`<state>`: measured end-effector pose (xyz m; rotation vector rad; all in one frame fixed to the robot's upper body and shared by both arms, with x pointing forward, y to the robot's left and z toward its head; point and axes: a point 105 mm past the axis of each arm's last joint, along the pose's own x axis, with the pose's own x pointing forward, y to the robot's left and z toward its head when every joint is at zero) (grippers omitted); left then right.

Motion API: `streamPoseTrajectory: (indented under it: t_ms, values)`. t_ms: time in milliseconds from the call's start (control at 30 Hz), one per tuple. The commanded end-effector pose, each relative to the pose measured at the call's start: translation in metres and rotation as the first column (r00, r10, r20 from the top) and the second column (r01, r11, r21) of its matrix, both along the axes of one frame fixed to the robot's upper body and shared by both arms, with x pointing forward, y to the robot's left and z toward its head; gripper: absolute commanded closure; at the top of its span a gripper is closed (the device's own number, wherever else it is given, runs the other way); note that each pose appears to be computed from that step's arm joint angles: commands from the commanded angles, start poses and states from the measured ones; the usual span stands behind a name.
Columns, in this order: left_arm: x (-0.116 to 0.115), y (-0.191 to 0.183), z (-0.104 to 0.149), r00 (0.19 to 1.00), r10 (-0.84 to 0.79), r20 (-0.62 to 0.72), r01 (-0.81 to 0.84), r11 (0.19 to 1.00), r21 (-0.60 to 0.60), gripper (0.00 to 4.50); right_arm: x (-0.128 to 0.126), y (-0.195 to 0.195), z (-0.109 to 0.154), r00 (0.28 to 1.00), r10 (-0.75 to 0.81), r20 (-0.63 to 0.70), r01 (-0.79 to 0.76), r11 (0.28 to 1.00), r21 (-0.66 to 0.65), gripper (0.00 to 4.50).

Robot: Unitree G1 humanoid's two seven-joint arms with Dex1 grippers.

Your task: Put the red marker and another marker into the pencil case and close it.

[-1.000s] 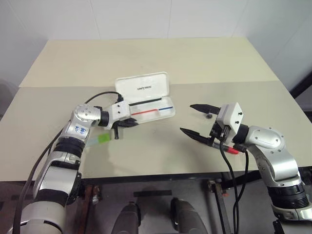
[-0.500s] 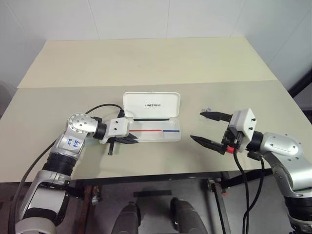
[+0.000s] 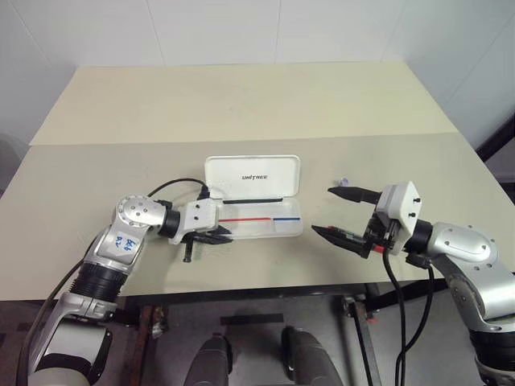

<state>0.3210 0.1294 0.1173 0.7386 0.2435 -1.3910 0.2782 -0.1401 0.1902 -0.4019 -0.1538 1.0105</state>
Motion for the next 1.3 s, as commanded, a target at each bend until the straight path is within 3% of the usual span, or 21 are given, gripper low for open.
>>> streamPoseTrajectory:
  t_ms: [33,133,467,633,733,933,1067,1300]
  values:
    - [-0.002,-0.002,0.002,1.0,-0.004,0.011,0.004,1.0,-0.01,2.39,-0.005,0.005,0.01,0.999,0.02,0.046,-0.02,1.0,0.01,0.26]
    - [-0.005,-0.01,0.011,1.0,0.002,-0.018,-0.004,0.997,-0.08,1.39,-0.005,0.004,0.009,0.999,0.014,0.046,-0.015,1.0,0.014,0.26]
    - [-0.007,-0.024,0.026,1.0,-0.018,0.019,0.021,0.985,-0.169,1.39,-0.004,0.005,0.008,0.999,0.007,0.047,-0.008,1.0,0.027,0.26]
    - [-0.013,-0.023,0.036,0.996,-0.063,0.065,0.078,0.96,-0.267,1.39,0.0,-0.014,-0.004,0.999,-0.027,-0.024,0.027,1.0,0.004,0.26]
    - [-0.018,-0.011,0.047,0.996,-0.071,0.062,0.087,0.945,-0.316,1.39,0.004,-0.042,-0.025,0.99,-0.067,-0.126,0.06,0.997,-0.056,0.26]
    - [-0.016,0.021,0.062,0.997,-0.028,0.075,0.05,0.948,-0.315,1.39,0.016,-0.075,-0.048,0.972,-0.113,-0.205,0.088,0.988,-0.13,0.26]
    - [-0.019,0.047,0.065,1.0,0.012,0.019,-0.007,0.961,-0.278,1.39,0.02,-0.084,-0.065,0.961,-0.109,-0.253,0.07,0.984,-0.161,0.26]
    - [-0.007,0.069,0.08,0.99,0.11,0.09,-0.082,0.959,-0.271,1.39,0.029,-0.091,-0.087,0.94,-0.112,-0.324,0.051,0.98,-0.192,0.26]
